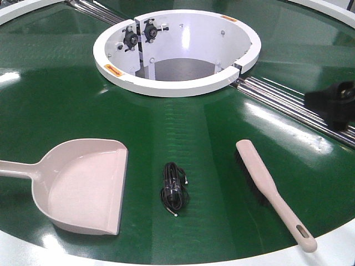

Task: Clean and inspect green conveyor with broom and dustpan
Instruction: 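Lower the right gripper onto the pink brush handle and close it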

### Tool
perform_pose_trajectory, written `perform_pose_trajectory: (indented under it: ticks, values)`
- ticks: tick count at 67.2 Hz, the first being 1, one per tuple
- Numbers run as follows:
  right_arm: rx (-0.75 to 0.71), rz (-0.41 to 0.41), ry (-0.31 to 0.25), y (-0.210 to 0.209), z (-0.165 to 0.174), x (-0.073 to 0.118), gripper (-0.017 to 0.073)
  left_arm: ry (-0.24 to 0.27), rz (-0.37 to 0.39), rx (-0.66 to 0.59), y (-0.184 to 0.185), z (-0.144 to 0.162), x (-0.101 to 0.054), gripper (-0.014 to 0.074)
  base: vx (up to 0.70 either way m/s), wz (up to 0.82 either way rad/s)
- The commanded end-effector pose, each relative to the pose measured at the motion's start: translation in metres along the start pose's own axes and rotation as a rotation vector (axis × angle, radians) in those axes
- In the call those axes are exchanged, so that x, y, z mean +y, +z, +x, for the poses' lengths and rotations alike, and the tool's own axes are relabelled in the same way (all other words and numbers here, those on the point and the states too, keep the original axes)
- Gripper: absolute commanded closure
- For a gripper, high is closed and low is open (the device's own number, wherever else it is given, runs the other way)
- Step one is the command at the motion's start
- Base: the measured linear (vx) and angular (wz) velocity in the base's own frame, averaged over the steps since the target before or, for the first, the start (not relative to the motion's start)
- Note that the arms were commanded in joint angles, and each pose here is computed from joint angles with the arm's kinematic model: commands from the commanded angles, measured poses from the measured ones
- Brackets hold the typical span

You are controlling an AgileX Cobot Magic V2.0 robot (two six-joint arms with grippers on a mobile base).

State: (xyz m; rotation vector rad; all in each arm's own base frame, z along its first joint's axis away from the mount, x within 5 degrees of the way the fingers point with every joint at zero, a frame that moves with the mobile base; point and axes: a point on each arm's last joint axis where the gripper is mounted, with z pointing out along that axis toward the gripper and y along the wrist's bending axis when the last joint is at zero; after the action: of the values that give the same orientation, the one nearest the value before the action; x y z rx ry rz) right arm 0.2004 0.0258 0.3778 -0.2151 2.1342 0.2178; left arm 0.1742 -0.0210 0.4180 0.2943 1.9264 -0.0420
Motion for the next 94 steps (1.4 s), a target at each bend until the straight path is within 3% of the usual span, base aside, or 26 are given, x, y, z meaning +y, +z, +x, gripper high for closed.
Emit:
perform_pose_trajectory:
  ticks: [1, 14, 18, 34, 55, 71, 87, 94]
  values:
    - [0.002, -0.051, -0.015, 0.002, -0.008, 0.003, -0.0111, -0.010, -0.009, -0.101, -0.007, -0.014, 0.000, -0.0100, 0.00, 0.00]
    - [0.228, -0.161, -0.146, 0.049, 0.009, 0.025, -0.0045, -0.010, -0.008, -0.097, -0.006, -0.014, 0.000, -0.0076, 0.00, 0.00]
    - [0.285, -0.139, -0.173, 0.067, 0.014, 0.030, -0.0023, -0.010, -0.008, -0.097, -0.006, -0.014, 0.000, -0.0074, 0.00, 0.00]
    - [0.481, -0.015, -0.129, 0.125, 0.013, 0.028, -0.0008, -0.010, 0.000, -0.074, -0.006, -0.012, 0.000, -0.0066, 0.00, 0.00]
    - [0.723, -0.021, -0.099, 0.187, -0.006, 0.029, -0.0008, -0.010, 0.004, -0.062, -0.005, -0.011, -0.001, -0.0054, 0.00, 0.00]
    - [0.871, -0.010, -0.067, 0.218, 0.001, 0.026, -0.0008, -0.014, 0.017, -0.021, -0.005, -0.007, -0.002, -0.0045, 0.00, 0.00]
    - [0.923, 0.007, -0.016, 0.232, 0.012, 0.008, -0.0006, -0.015, 0.025, 0.002, -0.005, -0.005, -0.003, -0.0034, 0.00, 0.00]
    - [0.915, 0.003, -0.025, 0.236, 0.014, 0.008, -0.0006, -0.016, 0.025, 0.003, -0.005, -0.005, -0.003, -0.0030, 0.00, 0.00]
